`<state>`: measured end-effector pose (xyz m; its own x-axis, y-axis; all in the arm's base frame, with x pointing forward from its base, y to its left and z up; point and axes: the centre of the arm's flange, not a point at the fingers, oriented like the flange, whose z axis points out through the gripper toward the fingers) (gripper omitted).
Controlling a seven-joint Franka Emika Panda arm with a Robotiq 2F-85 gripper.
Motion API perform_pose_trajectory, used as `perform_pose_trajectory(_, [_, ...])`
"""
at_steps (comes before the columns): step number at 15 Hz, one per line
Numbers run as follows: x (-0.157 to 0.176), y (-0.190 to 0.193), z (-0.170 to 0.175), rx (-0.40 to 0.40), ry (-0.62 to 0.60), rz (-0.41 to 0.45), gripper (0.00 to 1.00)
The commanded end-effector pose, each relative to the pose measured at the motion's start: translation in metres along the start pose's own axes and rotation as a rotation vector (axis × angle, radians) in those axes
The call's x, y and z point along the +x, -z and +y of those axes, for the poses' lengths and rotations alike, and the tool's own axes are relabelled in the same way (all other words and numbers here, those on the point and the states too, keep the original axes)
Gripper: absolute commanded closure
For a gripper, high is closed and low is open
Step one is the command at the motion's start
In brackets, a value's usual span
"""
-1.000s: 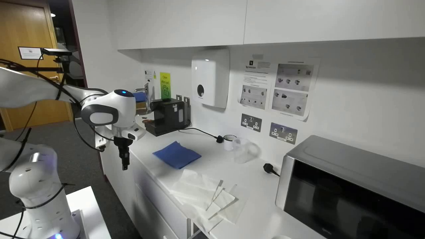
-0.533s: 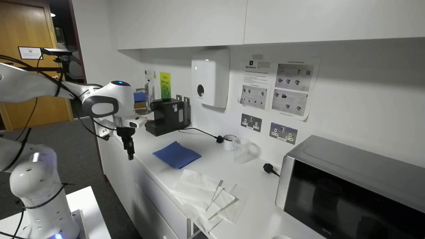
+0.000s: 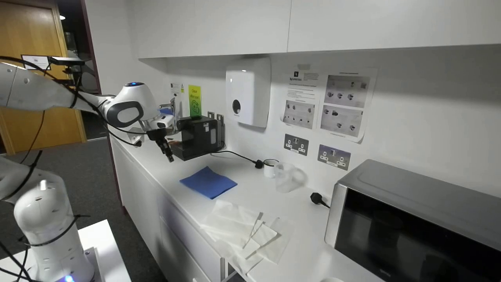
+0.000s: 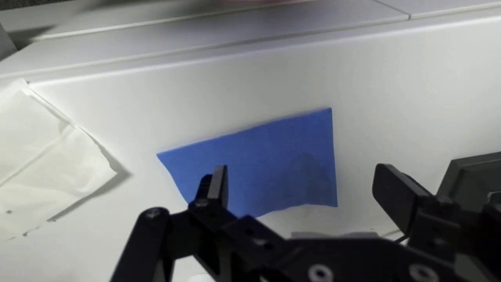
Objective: Unfold the blue towel once
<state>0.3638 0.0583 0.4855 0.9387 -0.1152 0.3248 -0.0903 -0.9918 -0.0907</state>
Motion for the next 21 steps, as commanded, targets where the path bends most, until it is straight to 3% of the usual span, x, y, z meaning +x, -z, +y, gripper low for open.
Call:
perform_pose_trajectory(1, [0.056, -0.021, -0.052, -0.029, 0.029, -0.006, 0.00])
perform_pose_trajectory(7, [0.112, -0.050, -0.121, -0.047, 0.141, -0.083, 0.00])
perform_pose_trajectory(11, [0.147, -0.066, -0.136, -0.065, 0.203, -0.114, 0.00])
perform_pose_trajectory(12, [0.149, -0.068, -0.135, -0.067, 0.204, -0.127, 0.00])
perform_pose_trajectory(13, [0.124, -0.068, -0.126, -0.054, 0.191, -0.105, 0.00])
perform_pose_trajectory(18, [0.127, -0.075, -0.128, -0.053, 0.192, -0.120, 0.00])
perform_pose_trajectory(21, [0.116, -0.084, -0.115, -0.110, 0.065, -0.088, 0.00])
